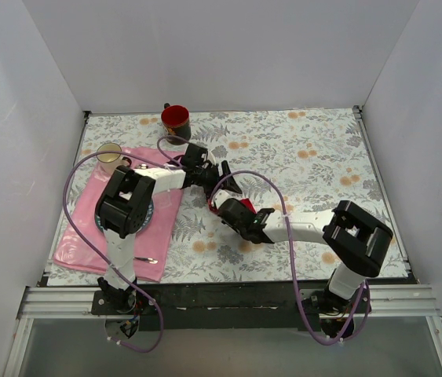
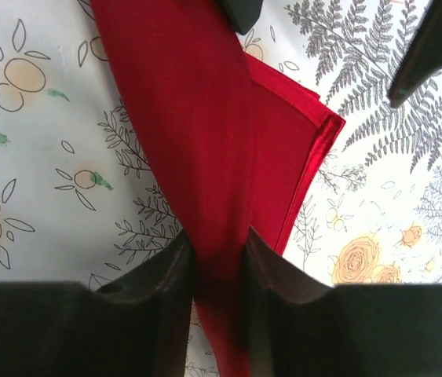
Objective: Fold the napkin, place the utensils inside, and roll it up
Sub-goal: Roll the napkin with the utensil
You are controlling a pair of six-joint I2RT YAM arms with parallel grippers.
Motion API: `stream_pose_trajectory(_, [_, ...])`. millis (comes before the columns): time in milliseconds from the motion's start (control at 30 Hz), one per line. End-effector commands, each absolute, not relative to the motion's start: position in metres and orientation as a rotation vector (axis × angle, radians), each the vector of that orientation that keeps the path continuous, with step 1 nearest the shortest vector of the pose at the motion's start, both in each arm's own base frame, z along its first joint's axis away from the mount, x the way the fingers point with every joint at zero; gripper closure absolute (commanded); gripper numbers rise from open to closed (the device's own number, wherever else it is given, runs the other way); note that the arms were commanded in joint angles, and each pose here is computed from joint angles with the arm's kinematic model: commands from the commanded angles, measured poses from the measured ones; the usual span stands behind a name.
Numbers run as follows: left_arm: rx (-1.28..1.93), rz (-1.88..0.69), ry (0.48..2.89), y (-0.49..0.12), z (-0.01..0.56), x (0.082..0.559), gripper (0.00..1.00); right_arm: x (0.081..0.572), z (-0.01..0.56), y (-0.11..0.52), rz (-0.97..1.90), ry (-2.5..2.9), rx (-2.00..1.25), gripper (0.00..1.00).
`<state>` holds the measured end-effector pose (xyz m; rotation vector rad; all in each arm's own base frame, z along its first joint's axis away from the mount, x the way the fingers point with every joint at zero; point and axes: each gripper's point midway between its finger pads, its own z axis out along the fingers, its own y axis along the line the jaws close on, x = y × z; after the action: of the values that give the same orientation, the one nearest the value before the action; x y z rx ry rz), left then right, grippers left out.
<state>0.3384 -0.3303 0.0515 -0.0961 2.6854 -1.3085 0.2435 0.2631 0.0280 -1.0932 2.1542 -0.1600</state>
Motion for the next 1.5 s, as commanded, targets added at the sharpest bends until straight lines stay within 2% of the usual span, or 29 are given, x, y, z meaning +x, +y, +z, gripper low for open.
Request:
stream_pose_trajectory(0, [-0.093, -1.282, 2.646, -0.325, 0.074, 0.360, 0.31, 0.240, 0.019, 0.272, -0.028, 2.198, -1.012, 0.74])
stream_pose_trajectory(233, [-0.109, -1.334, 2.480, -0.316, 0.147, 0.398, 0.30, 0.225, 0.006, 0.287, 0.379, 2.333, -0.871, 0.80])
stream_pose_trajectory(367, [-0.085, -1.330, 2.446, -0.312, 0.166, 0.396, 0.30, 0.214, 0.006, 0.296, 0.732, 2.395, -0.772, 0.81])
stream_pose_trajectory(567, [-0.106, -1.368, 2.483, -0.303, 0.151, 0.364, 0.30, 0.216, 0.019, 0.302, 1.177, 2.478, -0.547, 0.81])
stream_pose_trajectory(867, [-0.056, -1.458, 2.501, -0.323, 0.131, 0.332, 0.31, 0.226, 0.026, 0.301, 1.621, 2.464, -0.235, 0.78])
stream_pose_trajectory(1267, [-0.086, -1.397, 2.581, -0.327, 0.076, 0.339, 0.32, 0.226, 0.015, 0.290, 1.626, 2.503, -0.131, 0.73])
stream_pose_trajectory(1367, [-0.087, -1.350, 2.600, -0.323, 0.063, 0.340, 0.32, 0.227, 0.011, 0.286, 1.559, 2.533, -0.165, 0.67])
stream_pose_trajectory(1467, [-0.090, -1.331, 2.616, -0.322, 0.055, 0.340, 0.32, 0.232, 0.012, 0.281, 1.444, 2.528, -0.265, 0.54])
